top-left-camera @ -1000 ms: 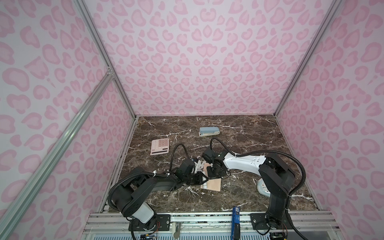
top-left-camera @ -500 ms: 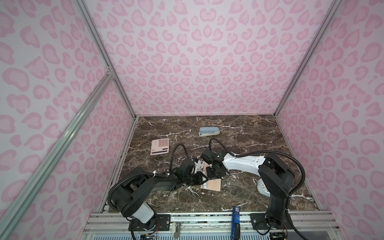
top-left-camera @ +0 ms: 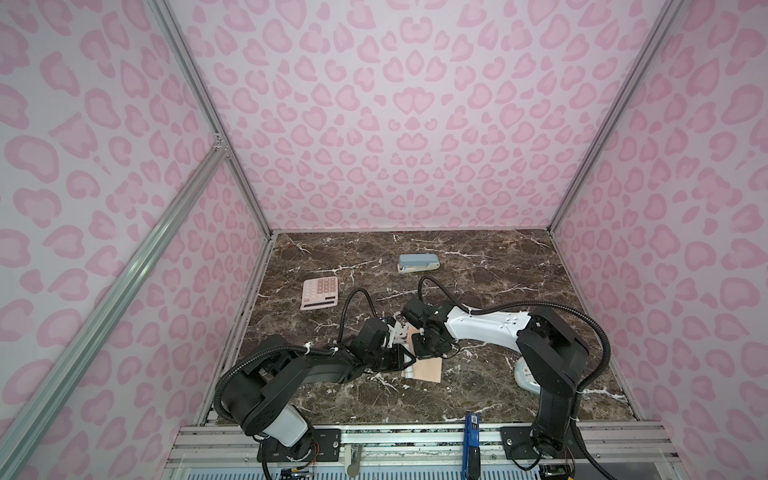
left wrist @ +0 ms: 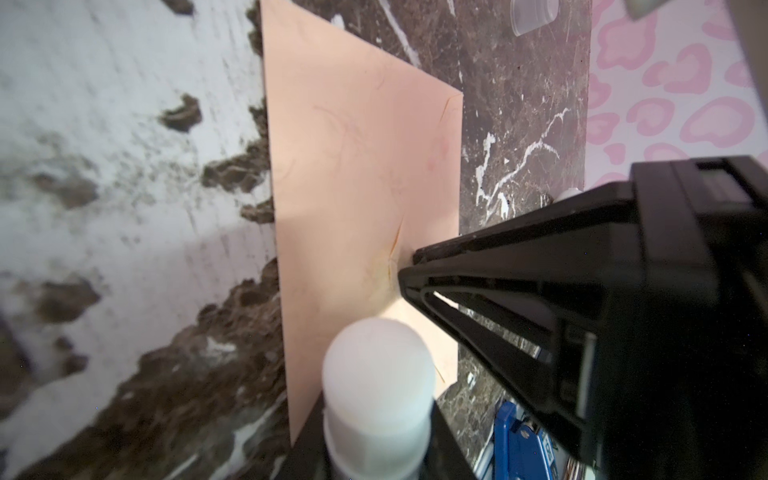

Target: Place the letter into the envelope and seal it

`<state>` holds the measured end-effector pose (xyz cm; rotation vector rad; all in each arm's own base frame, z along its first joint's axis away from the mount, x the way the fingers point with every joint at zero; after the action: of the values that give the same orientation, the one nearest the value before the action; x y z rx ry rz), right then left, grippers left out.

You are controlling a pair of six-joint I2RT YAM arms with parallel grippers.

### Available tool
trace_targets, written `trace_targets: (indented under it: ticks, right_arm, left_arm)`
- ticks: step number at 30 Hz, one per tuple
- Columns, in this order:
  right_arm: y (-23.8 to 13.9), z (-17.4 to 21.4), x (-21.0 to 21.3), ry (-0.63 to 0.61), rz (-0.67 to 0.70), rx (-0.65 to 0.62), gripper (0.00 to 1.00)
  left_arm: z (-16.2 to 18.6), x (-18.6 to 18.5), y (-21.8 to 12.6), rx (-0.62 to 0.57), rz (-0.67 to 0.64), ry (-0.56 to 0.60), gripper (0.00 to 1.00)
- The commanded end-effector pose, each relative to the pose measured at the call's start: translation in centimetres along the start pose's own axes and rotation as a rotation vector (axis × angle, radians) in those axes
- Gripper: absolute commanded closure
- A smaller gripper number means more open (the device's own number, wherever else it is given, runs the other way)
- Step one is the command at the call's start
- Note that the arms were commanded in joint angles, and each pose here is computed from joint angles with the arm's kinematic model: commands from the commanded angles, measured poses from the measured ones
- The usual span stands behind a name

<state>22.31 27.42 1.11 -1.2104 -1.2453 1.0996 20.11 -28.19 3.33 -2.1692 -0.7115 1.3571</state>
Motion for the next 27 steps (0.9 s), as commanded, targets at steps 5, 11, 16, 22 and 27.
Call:
trace_targets:
  ticks: [5,11,16,22,27]
  right_arm:
    - [2.7,2.5,-0.9,-0.005,0.032,0.126,0.79]
    - [2.3,2.4,-0.9,-0.008,0.024,0.121,0.77]
    - [0.9,2.0,-0.8,-0.013,0.010,0.103,0.76]
    - [-1.7,1.1,-0.7,-0.008,-0.028,0.078,0.74]
    - [-4.4,0.1,-0.9,0.008,-0.070,0.045,0.68]
  left_arm:
    - [0.0,0.1,-0.1,-0.002,-0.008,0.003,0.96]
    - [0.0,0.2,0.1,0.005,-0.011,0.000,0.96]
    - [0.0,0.3,0.1,0.017,-0.022,0.006,0.96]
    - [-0.1,0.5,-0.1,0.048,-0.051,0.026,0.96]
    - [-0.2,0.7,-0.4,0.049,-0.075,0.035,0.96]
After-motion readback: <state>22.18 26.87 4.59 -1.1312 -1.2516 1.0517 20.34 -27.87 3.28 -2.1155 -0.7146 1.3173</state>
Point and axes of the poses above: each gripper's point midway between its finger pads, its own y axis out along the fingers, its own x axis along the line the jaws close on, z = x × y, the point moved 1 cm from there along -y, back along the fingers, and after that the axes turned 12 degrees about y, right-handed, at the moved point
